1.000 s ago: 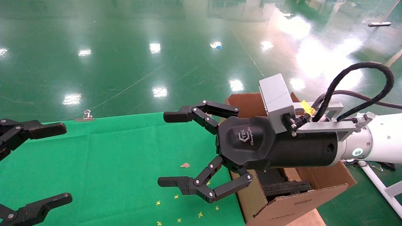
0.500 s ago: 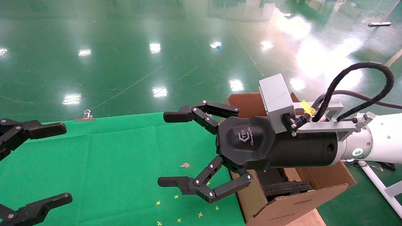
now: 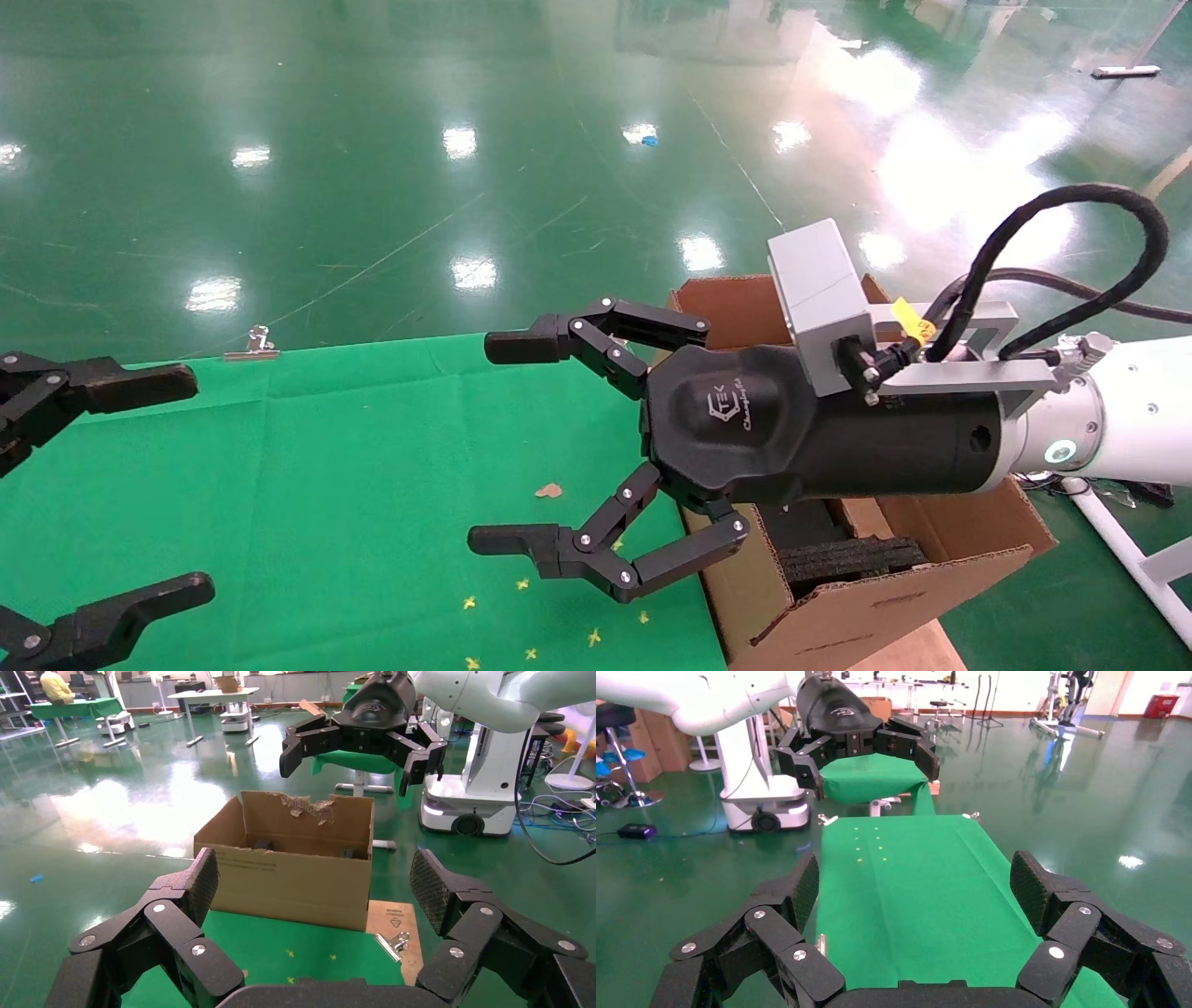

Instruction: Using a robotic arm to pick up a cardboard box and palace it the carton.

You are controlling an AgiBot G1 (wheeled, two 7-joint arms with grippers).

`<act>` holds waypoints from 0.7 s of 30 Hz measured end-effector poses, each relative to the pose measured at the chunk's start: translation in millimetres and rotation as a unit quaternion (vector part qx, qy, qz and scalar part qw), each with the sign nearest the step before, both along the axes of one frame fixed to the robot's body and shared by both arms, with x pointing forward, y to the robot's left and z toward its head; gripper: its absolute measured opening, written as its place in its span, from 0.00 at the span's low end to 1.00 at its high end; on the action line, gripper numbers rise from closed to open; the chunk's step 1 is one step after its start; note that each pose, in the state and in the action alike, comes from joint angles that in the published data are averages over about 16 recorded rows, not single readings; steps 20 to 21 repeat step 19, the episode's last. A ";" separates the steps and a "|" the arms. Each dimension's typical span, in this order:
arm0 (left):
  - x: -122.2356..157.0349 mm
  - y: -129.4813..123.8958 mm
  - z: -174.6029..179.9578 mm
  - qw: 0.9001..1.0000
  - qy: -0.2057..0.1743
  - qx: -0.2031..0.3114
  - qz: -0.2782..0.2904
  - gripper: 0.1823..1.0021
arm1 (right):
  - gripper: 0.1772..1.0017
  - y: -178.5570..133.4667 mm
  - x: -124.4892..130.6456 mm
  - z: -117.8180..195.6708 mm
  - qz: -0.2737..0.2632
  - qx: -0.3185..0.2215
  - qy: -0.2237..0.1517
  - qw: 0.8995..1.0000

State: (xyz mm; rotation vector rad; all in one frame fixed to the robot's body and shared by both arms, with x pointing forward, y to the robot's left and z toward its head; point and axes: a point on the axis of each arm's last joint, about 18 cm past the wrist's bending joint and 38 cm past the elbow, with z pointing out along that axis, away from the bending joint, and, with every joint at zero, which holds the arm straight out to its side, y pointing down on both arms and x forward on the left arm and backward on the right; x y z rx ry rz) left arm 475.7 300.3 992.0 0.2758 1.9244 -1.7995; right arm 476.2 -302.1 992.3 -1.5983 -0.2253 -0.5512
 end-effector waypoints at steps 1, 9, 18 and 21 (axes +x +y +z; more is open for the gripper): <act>0.0 0.0 0.0 1.000 0.000 0.000 0.000 1.00 | 1.00 0.0 0.0 0.0 0.000 0.000 0.000 1.000; 0.0 0.0 0.0 1.000 0.000 0.000 0.000 1.00 | 1.00 0.0 0.0 0.0 0.000 0.000 0.000 1.000; 0.0 0.0 0.0 1.000 0.000 0.000 0.000 1.00 | 1.00 0.0 0.0 0.0 0.000 0.000 0.000 1.000; 0.0 0.0 0.0 1.000 0.000 0.000 0.000 1.00 | 1.00 0.0 0.0 0.0 0.000 0.000 0.000 1.000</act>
